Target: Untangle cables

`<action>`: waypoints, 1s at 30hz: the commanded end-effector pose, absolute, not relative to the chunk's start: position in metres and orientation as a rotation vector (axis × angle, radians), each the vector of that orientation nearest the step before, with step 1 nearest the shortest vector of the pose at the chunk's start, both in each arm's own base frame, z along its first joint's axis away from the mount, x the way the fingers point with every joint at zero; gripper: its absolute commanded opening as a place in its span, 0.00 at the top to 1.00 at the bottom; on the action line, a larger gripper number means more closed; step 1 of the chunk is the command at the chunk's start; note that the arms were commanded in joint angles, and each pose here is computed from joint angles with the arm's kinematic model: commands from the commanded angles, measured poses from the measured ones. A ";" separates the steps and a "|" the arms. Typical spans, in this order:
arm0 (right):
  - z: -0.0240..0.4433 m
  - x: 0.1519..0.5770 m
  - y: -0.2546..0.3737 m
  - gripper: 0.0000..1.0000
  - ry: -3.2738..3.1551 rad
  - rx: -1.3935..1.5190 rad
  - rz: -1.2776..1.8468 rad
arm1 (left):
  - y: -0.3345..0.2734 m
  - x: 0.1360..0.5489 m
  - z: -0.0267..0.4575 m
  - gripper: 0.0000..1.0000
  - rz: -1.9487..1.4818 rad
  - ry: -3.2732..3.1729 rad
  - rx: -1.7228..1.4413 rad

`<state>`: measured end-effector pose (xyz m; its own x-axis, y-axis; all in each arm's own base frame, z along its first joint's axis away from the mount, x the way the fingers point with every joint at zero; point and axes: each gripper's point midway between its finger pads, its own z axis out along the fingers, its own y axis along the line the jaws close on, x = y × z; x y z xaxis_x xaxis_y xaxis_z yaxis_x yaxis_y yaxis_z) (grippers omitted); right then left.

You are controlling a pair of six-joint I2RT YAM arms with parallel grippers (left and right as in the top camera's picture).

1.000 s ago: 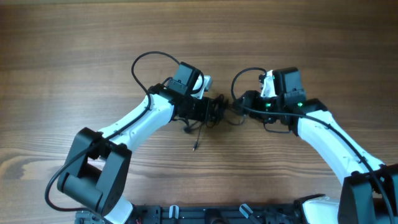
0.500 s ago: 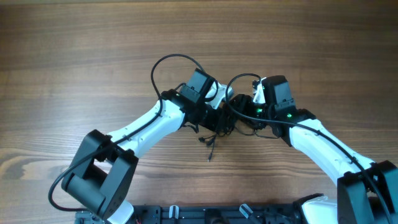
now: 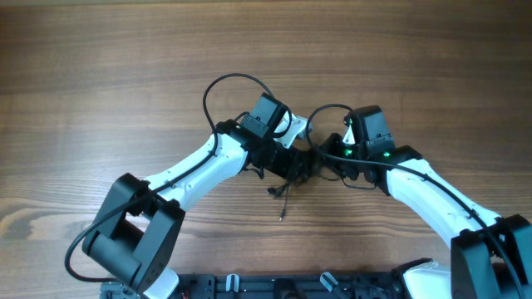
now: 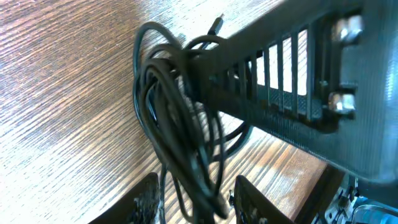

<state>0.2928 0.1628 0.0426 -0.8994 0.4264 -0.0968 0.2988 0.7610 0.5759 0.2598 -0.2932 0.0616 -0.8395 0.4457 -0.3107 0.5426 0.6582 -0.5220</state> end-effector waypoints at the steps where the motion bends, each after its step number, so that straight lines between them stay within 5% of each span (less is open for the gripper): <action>1: 0.032 0.289 0.155 0.96 2.761 0.514 0.751 | -0.285 0.268 0.053 0.83 -0.809 2.724 0.819; 8: 0.041 0.294 0.152 0.96 2.737 0.313 0.769 | -0.210 0.306 0.031 0.93 -0.130 2.803 0.494; 16: 0.130 0.320 0.091 0.96 2.415 0.348 0.951 | -0.150 0.322 0.050 0.92 0.077 2.800 0.217; 18: 0.128 0.317 0.077 0.96 2.421 0.371 0.915 | -0.143 0.328 0.063 0.92 0.008 2.783 0.122; 23: 0.112 0.303 0.079 0.96 2.504 0.366 0.928 | -0.213 0.325 0.137 0.94 -0.891 2.601 0.311; 24: 0.114 0.301 0.083 0.91 2.504 0.357 0.965 | -0.226 0.323 0.150 0.94 -1.025 2.545 0.355; 28: 0.122 0.296 0.096 0.41 2.492 0.320 1.077 | -0.242 0.317 0.147 0.96 -1.074 2.526 0.440; 30: 0.119 0.291 0.102 0.34 2.515 0.307 1.088 | -0.262 0.300 0.145 0.93 -1.137 2.492 0.614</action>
